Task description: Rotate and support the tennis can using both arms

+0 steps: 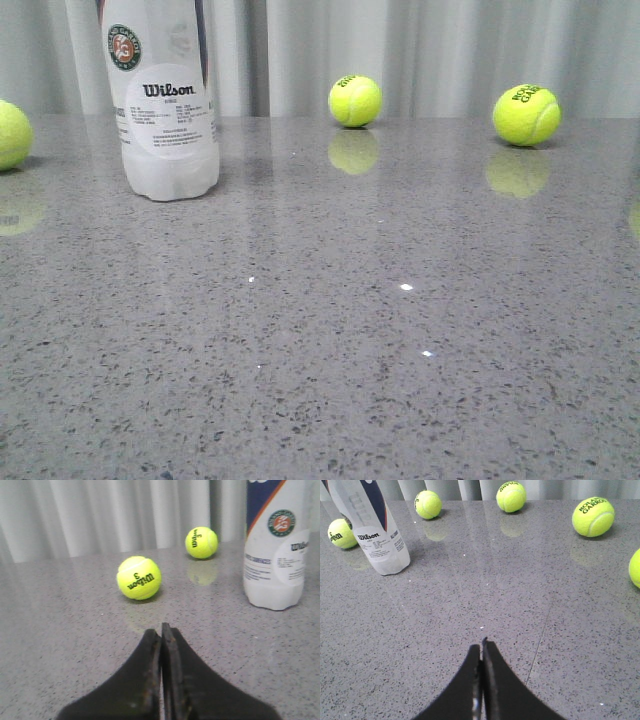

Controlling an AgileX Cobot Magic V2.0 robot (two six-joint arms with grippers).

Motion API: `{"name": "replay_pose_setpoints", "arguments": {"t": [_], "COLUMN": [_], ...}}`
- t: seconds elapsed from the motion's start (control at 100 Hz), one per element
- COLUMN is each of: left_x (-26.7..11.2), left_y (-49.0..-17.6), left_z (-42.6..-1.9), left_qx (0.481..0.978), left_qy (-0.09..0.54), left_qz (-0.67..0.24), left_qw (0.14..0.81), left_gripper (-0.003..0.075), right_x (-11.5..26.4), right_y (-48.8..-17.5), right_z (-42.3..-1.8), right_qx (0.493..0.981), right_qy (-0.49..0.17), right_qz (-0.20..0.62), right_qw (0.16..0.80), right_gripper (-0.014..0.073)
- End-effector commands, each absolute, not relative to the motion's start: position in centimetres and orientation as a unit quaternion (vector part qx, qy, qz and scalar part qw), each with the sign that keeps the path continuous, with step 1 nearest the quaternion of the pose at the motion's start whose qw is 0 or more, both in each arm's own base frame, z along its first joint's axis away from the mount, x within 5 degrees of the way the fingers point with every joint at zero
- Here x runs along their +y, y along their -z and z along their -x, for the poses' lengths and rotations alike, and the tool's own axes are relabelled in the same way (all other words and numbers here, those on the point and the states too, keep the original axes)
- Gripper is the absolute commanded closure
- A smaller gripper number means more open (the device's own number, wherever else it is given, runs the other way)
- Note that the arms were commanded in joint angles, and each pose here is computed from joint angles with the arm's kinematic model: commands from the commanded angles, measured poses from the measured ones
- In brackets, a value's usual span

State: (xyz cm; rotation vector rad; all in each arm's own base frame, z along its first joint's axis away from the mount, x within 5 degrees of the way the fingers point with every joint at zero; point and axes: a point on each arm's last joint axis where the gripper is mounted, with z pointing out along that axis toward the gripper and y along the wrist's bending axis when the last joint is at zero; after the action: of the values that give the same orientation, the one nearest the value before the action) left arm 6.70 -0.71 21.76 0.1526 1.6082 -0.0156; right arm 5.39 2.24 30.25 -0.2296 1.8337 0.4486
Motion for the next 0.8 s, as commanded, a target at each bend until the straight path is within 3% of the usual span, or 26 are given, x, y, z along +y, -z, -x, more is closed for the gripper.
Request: {"name": "replay_pose_setpoints", "arguments": {"t": [0.0, 0.22, 0.79], "left_x": [-0.4, -0.3, -0.3], "left_y": [-22.4, -19.6, -19.7], "left_z": [-6.4, -5.5, -5.5], "left_qx": [0.676, 0.691, 0.688], "left_qy": [-0.002, 0.0, -0.002], "left_qz": [-0.046, -0.035, -0.039], "left_qw": [0.735, 0.722, 0.725], "left_gripper": [0.0741, 0.0741, 0.0741], "right_x": [2.3, 2.3, 2.3], "right_y": [-31.8, -31.8, -31.7], "right_z": [-5.5, -5.5, -5.5], "right_qx": [0.754, 0.754, 0.755], "right_qy": [-0.199, -0.198, -0.198], "right_qz": [0.101, 0.101, 0.101], "right_qw": [0.618, 0.618, 0.617], "right_gripper": [0.0661, 0.0661, 0.0661]}}
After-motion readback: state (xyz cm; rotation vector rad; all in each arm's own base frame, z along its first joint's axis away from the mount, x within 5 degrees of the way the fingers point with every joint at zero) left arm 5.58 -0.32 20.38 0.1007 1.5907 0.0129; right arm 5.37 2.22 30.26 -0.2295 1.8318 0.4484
